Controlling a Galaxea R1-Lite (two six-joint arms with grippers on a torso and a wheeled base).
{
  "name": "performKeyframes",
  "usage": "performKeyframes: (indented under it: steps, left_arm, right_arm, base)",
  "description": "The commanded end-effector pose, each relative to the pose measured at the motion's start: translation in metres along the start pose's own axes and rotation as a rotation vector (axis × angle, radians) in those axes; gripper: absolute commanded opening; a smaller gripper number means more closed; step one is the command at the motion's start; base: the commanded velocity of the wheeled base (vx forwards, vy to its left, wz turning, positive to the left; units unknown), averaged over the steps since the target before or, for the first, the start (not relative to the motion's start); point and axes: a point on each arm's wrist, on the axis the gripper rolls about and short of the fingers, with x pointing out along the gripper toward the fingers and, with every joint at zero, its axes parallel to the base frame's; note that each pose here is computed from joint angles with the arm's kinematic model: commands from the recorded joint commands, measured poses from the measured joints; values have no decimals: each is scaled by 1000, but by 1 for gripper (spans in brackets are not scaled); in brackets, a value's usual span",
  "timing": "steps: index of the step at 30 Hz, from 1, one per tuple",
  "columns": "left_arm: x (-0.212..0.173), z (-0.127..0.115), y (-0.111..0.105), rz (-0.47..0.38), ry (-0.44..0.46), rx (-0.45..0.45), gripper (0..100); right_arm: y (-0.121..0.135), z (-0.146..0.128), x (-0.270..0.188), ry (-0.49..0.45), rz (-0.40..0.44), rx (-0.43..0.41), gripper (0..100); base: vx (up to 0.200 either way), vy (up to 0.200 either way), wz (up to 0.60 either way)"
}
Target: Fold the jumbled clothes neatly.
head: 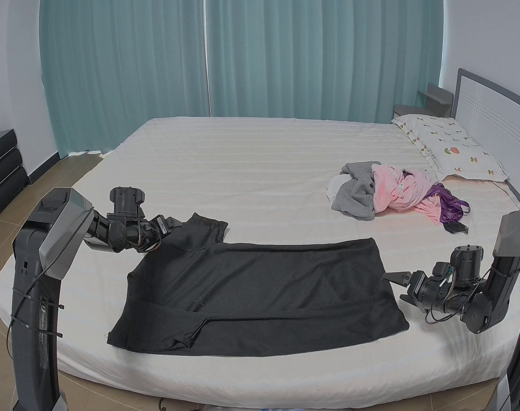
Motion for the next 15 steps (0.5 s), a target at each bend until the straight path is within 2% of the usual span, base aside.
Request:
performKeyframes:
  steps: [1,4,5,11,15]
  left_arm:
    - [8,-5,6,8,11,-4,100]
    - [12,-6,8,14,19,-8,100]
    - [13,-6,9,16,22,-9,0]
    - [12,-4,11,26,27,-19,0]
    - [1,6,12,32,7,-31,0]
  right_arm:
    - [1,-1,1,6,3,-2,100]
    - [1,-1,1,6,3,-2,100]
    - [1,-1,1,5,4,-3,100]
    - [1,-1,2,6,3,-2,100]
    - [1,0,3,2,7,-5,100]
  base:
    - [0,0,0]
    - [0,0,0]
    - [0,0,0]
    - [0,0,0]
    - [0,0,0]
